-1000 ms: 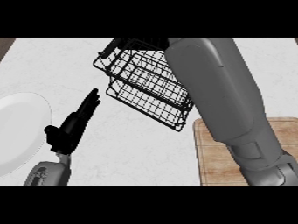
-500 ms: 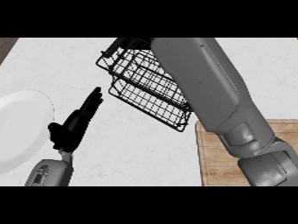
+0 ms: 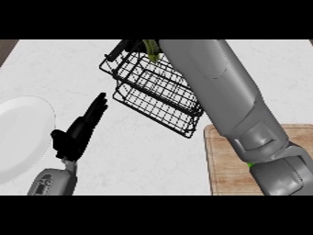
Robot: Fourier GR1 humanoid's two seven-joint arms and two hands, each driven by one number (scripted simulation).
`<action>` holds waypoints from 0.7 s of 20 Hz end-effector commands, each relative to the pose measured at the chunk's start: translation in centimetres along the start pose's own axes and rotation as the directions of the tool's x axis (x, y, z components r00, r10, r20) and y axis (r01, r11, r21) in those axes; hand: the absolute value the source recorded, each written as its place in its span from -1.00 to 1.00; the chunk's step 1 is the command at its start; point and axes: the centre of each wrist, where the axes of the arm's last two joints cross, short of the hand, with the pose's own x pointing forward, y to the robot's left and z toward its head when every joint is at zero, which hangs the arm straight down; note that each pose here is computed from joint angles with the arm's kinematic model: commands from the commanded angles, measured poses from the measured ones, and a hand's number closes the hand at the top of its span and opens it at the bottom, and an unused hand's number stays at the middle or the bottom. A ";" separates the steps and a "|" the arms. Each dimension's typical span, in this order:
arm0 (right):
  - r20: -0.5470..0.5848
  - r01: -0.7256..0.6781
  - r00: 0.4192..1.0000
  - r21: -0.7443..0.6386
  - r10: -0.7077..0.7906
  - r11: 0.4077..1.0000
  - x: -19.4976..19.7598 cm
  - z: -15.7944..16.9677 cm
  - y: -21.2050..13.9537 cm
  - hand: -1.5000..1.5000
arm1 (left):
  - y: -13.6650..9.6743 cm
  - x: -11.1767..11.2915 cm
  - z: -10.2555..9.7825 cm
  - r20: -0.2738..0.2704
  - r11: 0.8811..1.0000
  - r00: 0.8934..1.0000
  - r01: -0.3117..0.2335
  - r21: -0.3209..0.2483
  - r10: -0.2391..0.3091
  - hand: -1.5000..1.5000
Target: Pick the squash from the cutting board and place it in the tiered basket
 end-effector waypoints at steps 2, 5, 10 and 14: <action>0.047 0.102 0.994 -0.151 -0.096 0.983 -0.7 -0.3 0.2 -1.00 | 0.3 0.0 0.4 0.002 1.000 1.000 0.005 0.021 -0.005 0.00; 0.090 0.098 0.993 -0.325 -0.072 0.941 -0.2 -0.8 -1.8 -1.00 | 2.0 -0.7 1.3 -0.019 0.999 1.000 -0.009 0.042 0.010 0.00; 0.170 0.168 0.981 -0.533 -0.090 0.830 0.6 -1.7 -6.8 -1.00 | 1.7 0.4 0.3 -0.017 0.996 1.000 0.000 0.087 0.001 0.00; 0.253 0.281 0.954 -0.574 -0.159 0.769 -1.1 -1.5 -11.4 -1.00 | 3.4 -0.9 2.9 -0.038 0.997 0.999 -0.008 0.077 0.011 0.00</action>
